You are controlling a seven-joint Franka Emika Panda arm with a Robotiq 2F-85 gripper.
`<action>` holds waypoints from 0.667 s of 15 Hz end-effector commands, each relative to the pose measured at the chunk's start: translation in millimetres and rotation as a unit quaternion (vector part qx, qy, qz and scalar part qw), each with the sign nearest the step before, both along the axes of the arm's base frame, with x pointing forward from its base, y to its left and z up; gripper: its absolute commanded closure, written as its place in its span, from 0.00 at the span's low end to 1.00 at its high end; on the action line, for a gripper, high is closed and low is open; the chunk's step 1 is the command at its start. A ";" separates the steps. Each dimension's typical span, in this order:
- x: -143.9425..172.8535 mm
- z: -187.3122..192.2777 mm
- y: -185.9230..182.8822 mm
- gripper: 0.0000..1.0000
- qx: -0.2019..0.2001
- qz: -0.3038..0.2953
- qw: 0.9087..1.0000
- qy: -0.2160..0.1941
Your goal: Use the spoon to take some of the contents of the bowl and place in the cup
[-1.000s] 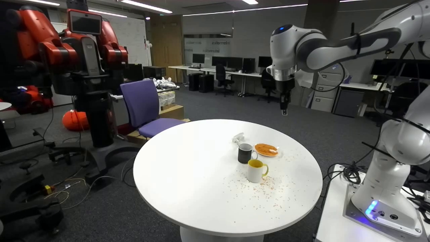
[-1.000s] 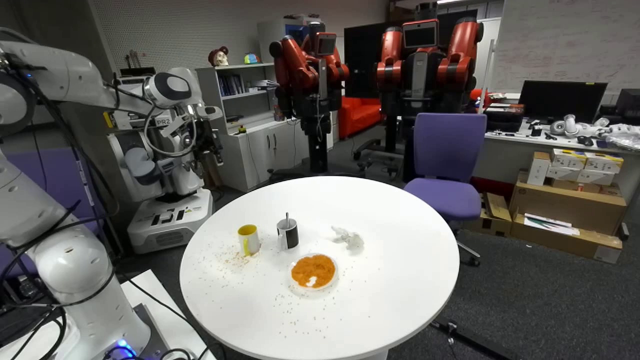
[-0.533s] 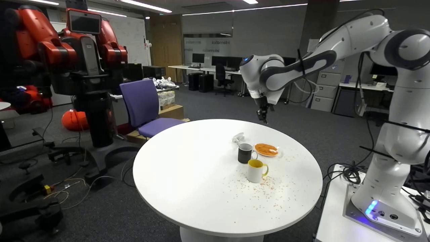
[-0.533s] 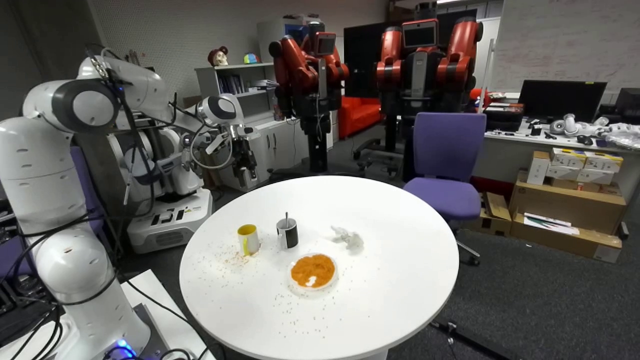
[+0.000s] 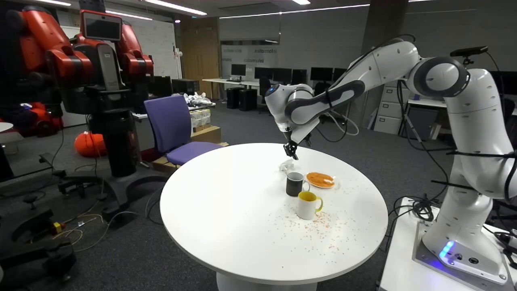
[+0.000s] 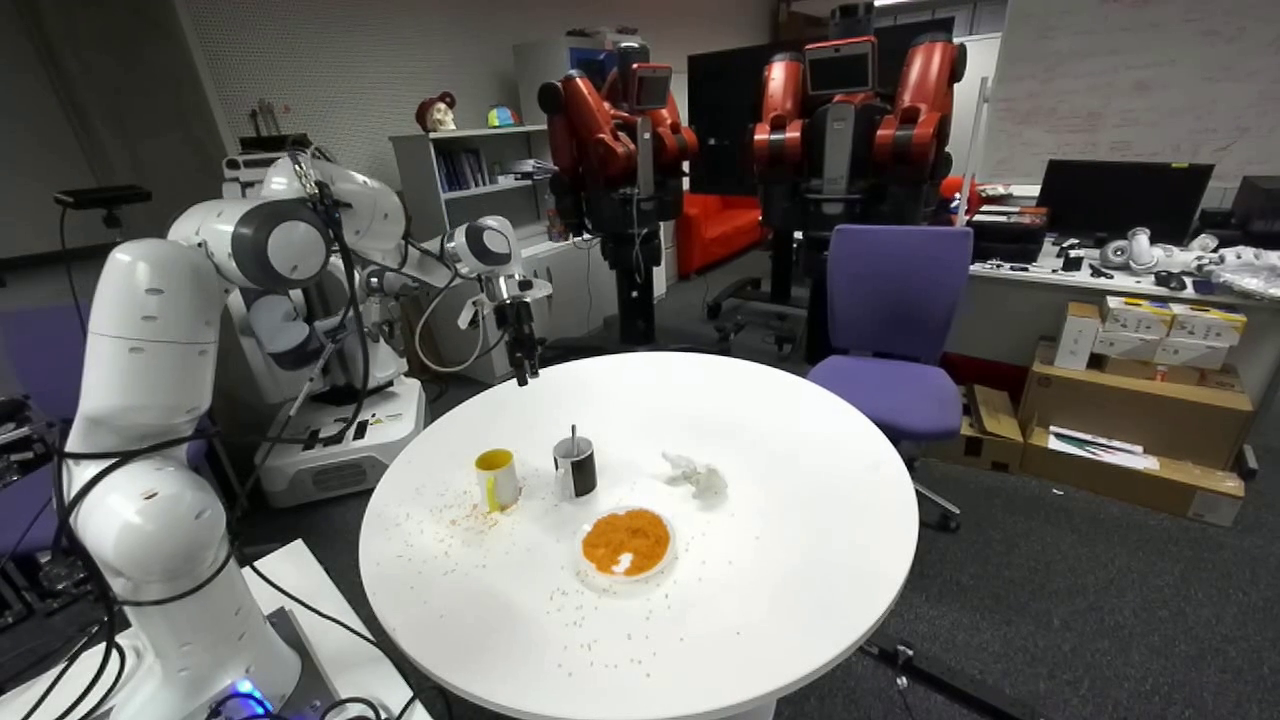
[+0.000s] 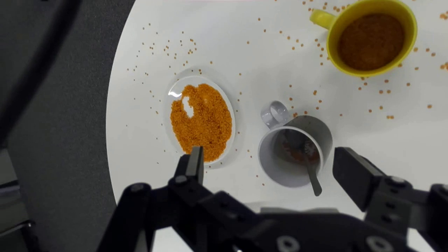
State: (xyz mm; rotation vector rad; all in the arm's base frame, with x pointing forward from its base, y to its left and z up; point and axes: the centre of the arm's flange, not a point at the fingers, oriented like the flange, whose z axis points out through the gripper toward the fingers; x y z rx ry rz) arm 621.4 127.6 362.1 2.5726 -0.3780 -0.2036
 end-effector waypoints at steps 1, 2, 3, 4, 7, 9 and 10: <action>34.2 -20.0 -9.2 0.00 0.006 -0.054 0.998 -0.039; 41.2 -27.3 -14.5 0.00 0.012 -0.063 0.996 -0.055; 47.9 -33.9 -19.6 0.00 0.016 -0.069 0.995 -0.069; 54.1 -39.9 -24.7 0.00 0.029 -0.078 0.994 -0.076; 71.8 -56.4 -34.4 0.00 0.069 -0.097 0.987 -0.104; 81.6 -63.2 -31.6 0.00 0.104 -0.107 0.981 -0.121; 84.6 -66.6 -28.8 0.00 0.117 -0.108 0.979 -0.129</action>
